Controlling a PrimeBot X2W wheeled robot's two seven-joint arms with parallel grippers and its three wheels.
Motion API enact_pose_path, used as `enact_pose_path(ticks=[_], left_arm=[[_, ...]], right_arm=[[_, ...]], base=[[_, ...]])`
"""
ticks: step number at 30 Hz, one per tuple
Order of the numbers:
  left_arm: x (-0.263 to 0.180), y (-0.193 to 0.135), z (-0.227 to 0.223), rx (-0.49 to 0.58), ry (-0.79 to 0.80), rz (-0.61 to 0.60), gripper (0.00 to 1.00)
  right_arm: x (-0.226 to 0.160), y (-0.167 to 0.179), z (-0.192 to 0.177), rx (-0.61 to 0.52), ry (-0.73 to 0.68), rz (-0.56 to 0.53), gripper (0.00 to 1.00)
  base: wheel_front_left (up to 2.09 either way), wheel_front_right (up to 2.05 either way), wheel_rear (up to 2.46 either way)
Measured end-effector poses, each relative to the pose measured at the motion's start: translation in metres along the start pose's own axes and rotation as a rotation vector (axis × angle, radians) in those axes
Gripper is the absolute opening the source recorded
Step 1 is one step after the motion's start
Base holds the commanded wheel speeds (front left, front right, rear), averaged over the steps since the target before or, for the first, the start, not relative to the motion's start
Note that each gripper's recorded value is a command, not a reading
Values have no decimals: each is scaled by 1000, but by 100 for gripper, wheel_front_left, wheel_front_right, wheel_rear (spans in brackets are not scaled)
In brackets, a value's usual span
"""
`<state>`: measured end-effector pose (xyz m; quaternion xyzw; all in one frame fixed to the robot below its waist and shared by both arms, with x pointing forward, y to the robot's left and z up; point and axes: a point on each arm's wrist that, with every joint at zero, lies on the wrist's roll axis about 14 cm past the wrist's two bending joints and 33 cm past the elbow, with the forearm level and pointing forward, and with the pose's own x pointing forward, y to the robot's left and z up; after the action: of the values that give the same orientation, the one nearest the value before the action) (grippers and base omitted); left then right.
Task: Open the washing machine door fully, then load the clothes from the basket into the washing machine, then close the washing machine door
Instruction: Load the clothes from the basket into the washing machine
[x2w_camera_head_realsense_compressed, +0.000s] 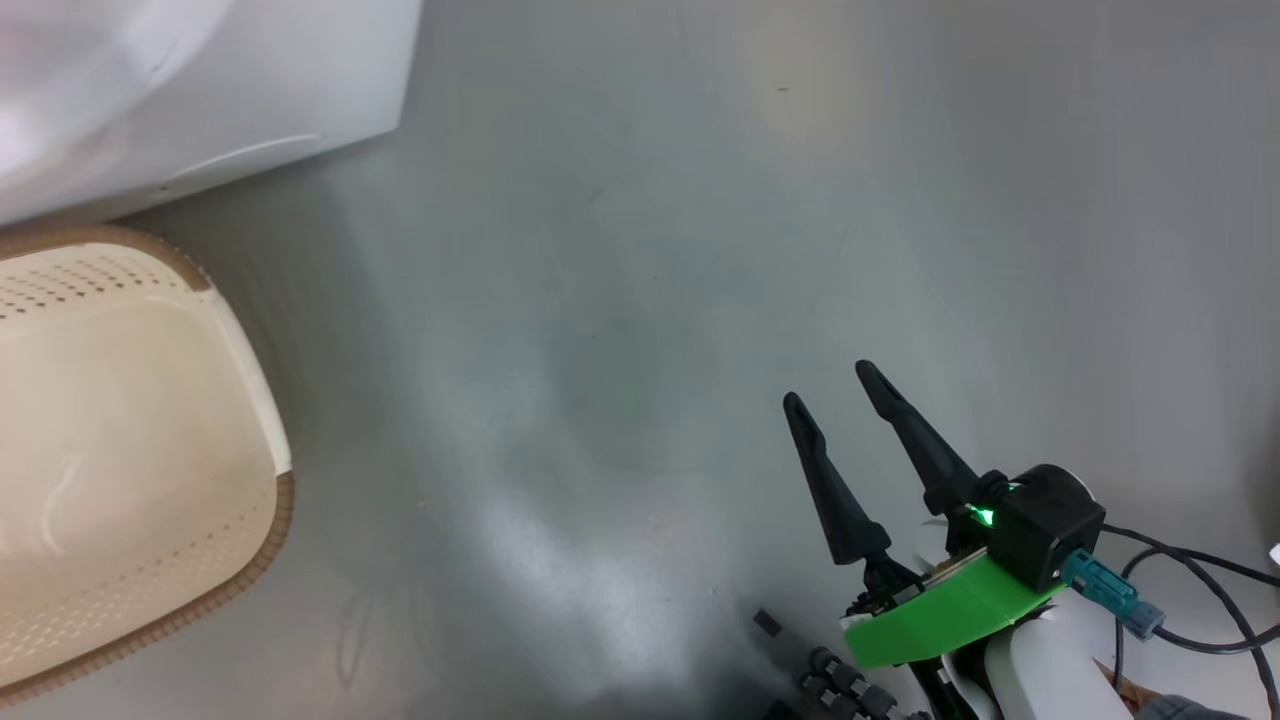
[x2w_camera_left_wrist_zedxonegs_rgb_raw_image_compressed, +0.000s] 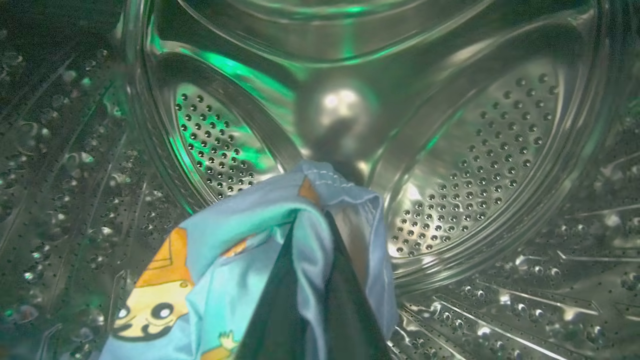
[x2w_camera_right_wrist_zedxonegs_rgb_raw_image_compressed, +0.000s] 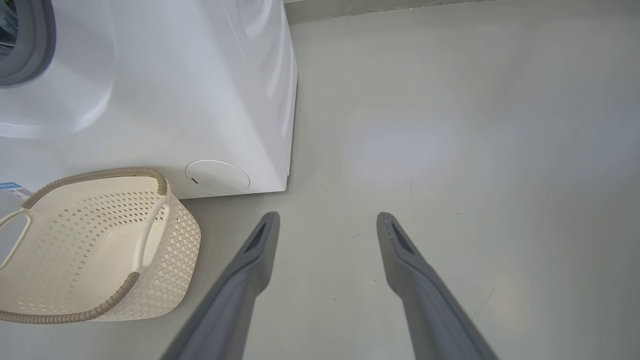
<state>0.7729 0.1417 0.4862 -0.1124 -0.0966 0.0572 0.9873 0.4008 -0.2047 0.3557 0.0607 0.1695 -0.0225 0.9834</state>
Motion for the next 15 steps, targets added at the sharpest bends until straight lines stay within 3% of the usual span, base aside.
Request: enact_pose_path(ticks=[7, 9, 11, 12, 13, 15], left_arm=[[-6, -6, -29, 65, 82, -31, 1], [-11, -5, -43, 65, 133, -35, 27], [-16, -7, -52, 71, 173, -50, 43], [-18, -6, -54, 69, 186, -44, 65], [-19, -6, -55, 68, 195, -43, 100], [-21, -4, -57, 65, 212, -36, 100]], right_arm=[[-3, -1, 1, 1, 0, -4, 100], [-4, -2, 2, 0, -1, -10, 100], [-6, -3, 4, 0, -7, -14, 100], [-7, -4, 5, 1, -9, -16, 100], [-9, -4, 4, 3, -6, -18, 100], [-12, -5, -1, 8, 9, -23, 100]], base=[[0, 0, 0], [0, 0, 0], [0, 0, 0], [0, 0, 0], [0, 0, 0], [0, 0, 0]])
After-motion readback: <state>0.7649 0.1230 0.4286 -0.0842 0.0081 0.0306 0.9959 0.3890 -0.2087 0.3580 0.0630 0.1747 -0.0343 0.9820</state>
